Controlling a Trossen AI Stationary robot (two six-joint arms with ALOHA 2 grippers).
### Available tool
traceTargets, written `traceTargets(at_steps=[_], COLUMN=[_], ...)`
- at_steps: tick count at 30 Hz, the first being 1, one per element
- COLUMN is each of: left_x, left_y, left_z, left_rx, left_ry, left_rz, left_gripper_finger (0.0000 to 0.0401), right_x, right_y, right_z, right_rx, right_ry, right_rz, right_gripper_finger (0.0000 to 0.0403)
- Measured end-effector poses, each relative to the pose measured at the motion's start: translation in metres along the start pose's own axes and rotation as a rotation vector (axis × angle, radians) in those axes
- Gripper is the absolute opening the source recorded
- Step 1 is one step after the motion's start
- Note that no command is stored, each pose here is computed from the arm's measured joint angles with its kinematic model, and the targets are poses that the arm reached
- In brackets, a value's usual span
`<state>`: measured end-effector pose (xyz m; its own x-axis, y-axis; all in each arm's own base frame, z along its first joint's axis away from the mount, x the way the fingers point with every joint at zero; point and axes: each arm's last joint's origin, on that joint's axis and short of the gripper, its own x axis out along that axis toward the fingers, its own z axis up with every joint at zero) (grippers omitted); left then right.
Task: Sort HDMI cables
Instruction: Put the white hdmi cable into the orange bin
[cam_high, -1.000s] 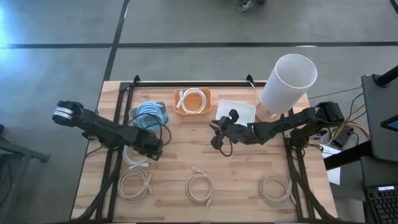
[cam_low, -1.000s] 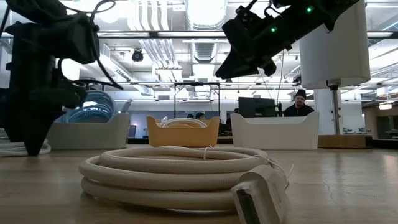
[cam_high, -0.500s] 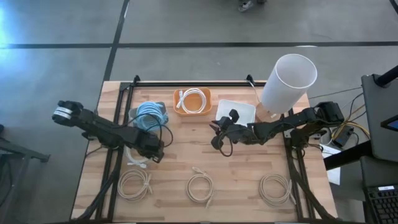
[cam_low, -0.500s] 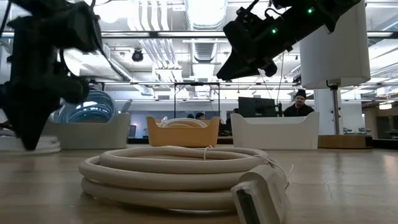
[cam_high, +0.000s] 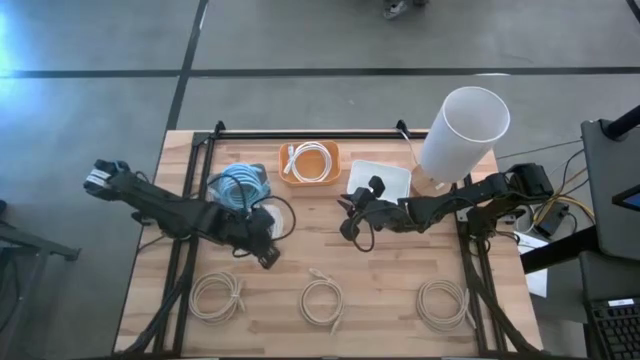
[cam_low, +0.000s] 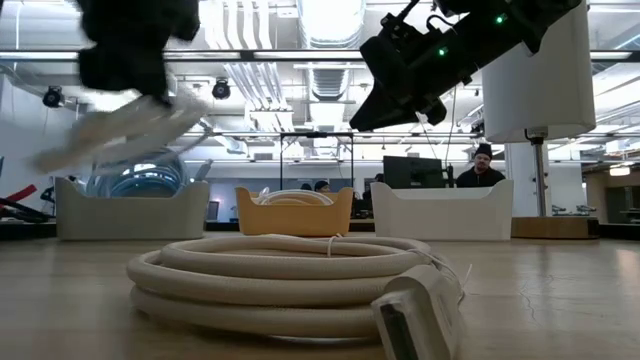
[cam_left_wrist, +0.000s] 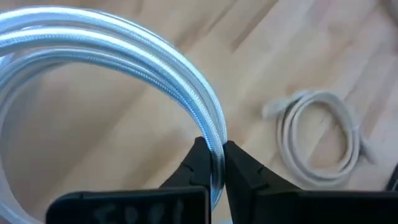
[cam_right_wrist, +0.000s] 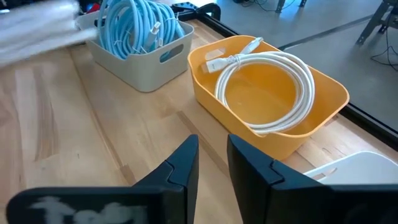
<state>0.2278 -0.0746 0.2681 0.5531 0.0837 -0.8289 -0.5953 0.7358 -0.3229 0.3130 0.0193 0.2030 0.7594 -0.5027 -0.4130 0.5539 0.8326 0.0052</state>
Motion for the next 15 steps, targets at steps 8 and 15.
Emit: traceTargets(at_steps=[8,15], left_x=[-0.003,0.019], left_y=[-0.017,-0.014], left_z=[0.031,0.070], left_rx=[0.378,0.518], left_ry=[-0.294,-0.472], left_rz=[0.114,0.234], left_gripper_finger=[0.0017,0.0017], right_x=[0.000,0.000], right_y=[0.000,0.000], right_z=[0.000,0.000], right_rx=[0.002,0.055], right_ry=[-0.002,-0.001], right_rz=[0.000,0.000], right_gripper_finger=[0.0085,0.0074])
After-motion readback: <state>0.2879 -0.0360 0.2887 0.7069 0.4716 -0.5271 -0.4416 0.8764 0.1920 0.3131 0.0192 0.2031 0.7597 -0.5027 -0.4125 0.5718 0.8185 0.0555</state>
